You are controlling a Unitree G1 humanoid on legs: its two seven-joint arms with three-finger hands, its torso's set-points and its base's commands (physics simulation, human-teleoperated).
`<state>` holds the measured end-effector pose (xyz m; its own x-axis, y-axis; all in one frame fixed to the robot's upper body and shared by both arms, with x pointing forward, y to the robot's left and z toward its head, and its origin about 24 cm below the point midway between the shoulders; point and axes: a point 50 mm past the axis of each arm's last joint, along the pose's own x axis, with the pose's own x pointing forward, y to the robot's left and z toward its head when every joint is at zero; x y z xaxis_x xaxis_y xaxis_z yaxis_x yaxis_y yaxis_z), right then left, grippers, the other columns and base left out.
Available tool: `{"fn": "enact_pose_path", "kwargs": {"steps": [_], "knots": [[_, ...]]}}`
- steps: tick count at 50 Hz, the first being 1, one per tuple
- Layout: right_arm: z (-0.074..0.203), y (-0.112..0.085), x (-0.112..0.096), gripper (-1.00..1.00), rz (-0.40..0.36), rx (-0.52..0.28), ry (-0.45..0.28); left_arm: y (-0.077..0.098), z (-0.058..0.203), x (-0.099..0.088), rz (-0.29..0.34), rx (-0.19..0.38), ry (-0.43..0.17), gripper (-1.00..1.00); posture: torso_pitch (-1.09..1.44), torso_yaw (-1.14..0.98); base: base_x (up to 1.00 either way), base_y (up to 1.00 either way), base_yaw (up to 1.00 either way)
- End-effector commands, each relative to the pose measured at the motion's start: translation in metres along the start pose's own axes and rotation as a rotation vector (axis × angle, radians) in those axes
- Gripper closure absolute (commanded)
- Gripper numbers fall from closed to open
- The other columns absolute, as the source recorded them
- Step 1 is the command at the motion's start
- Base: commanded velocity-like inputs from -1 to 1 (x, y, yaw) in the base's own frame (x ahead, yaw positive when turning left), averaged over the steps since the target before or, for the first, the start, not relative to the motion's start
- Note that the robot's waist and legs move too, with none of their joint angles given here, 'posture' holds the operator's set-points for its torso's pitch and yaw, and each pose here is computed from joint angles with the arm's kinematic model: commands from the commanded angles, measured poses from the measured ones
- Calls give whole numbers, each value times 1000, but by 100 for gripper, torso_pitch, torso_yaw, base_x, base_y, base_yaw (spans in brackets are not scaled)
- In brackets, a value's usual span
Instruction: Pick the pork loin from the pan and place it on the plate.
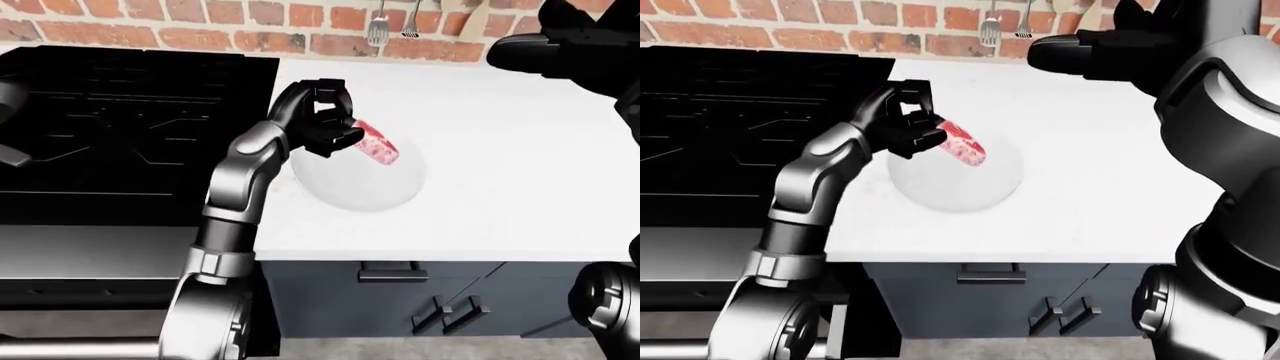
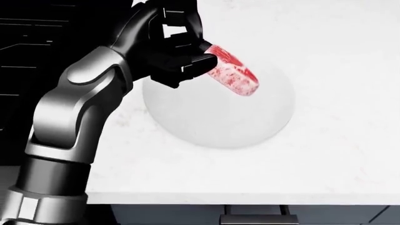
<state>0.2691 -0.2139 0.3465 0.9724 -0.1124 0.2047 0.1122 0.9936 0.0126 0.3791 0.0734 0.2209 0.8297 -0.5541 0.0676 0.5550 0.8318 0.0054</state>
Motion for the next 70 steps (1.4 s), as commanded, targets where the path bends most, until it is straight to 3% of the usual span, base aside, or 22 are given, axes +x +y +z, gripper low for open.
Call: {"fn": "enact_pose_path", "kwargs": {"steps": [1, 49, 70], "knots": [[14, -3, -4, -100, -15, 15, -74, -6, 42, -2, -33, 34, -194, 66, 0, 0, 0, 0, 0], [15, -3, -4, -100, -12, 17, -77, 1, 8, 10, -22, 42, -151, 66, 0, 0, 0, 0, 0], [17, -4, -4, -100, -15, 19, -79, 8, 17, 24, 3, 42, -155, 66, 0, 0, 0, 0, 0]]}}
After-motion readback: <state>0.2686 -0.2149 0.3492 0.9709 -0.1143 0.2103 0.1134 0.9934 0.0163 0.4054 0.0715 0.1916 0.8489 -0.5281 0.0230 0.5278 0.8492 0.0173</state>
